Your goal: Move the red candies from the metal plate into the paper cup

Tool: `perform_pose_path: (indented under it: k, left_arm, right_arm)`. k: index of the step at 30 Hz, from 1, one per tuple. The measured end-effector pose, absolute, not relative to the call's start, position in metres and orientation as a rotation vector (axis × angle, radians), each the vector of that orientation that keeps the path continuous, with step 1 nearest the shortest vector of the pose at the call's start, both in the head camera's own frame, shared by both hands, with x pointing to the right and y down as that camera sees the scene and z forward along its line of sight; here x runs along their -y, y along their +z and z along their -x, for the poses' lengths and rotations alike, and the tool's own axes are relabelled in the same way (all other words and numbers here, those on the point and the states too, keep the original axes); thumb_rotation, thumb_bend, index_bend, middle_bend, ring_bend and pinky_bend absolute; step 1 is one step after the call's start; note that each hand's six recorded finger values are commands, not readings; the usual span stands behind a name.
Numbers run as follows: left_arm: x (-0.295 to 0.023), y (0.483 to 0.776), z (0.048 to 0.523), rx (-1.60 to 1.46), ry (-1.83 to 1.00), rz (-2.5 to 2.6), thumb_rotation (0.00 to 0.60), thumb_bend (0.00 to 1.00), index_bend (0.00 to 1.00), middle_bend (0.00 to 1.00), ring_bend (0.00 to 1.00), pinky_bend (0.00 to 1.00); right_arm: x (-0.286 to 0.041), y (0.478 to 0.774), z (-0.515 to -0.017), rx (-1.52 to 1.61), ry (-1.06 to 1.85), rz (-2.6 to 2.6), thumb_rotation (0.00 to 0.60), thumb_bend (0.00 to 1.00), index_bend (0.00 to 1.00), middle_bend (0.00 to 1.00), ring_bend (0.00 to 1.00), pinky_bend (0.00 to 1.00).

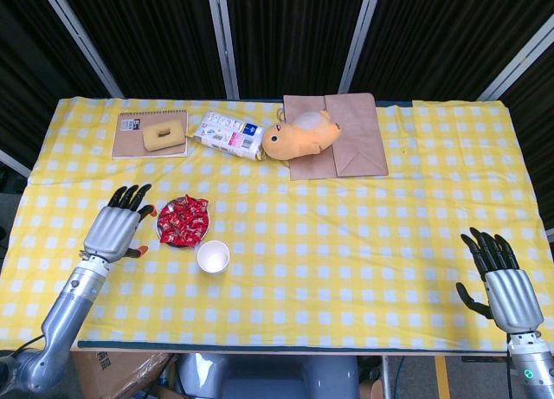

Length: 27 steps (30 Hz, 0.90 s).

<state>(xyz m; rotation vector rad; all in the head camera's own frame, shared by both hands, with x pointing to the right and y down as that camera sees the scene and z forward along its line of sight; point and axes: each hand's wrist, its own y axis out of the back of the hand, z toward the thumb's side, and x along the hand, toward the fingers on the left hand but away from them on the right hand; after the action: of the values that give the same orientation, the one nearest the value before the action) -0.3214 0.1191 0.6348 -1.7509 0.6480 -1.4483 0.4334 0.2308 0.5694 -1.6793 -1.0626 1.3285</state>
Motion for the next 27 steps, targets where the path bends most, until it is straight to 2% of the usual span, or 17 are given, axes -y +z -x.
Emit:
perform_pose_path:
  k: [4, 13, 21, 27]
  left_arm:
    - [-0.112, 0.653, 0.301, -0.545, -1.459, 1.775, 0.6, 0.24, 0.3, 0.0, 0.0, 0.0]
    - [-0.101, 0.684, 0.271, -0.414, -1.509, 1.805, 0.6, 0.27, 0.16, 0.0, 0.0, 0.0]
    - [-0.079, 0.691, 0.258, -0.522, -1.546, 1.779, 0.6, 0.28, 0.27, 0.0, 0.0, 0.0]
    - [-0.059, 0.7, 0.244, -0.585, -1.562, 1.762, 0.6, 0.32, 0.29, 0.0, 0.0, 0.0]
  right_arm:
    - [-0.23, 0.569, -0.433, 1.068, 1.323, 1.686, 0.6, 0.42, 0.0, 0.0, 0.0, 0.0]
    - [-0.229, 0.568, -0.436, 1.099, 1.314, 1.697, 0.6, 0.42, 0.0, 0.0, 0.0, 0.0]
    - [-0.229, 0.567, -0.434, 1.106, 1.301, 1.707, 0.6, 0.42, 0.0, 0.0, 0.0, 0.0]
    - [-0.228, 0.566, -0.436, 1.118, 1.298, 1.71, 0.6, 0.42, 0.0, 0.0, 0.0, 0.0]
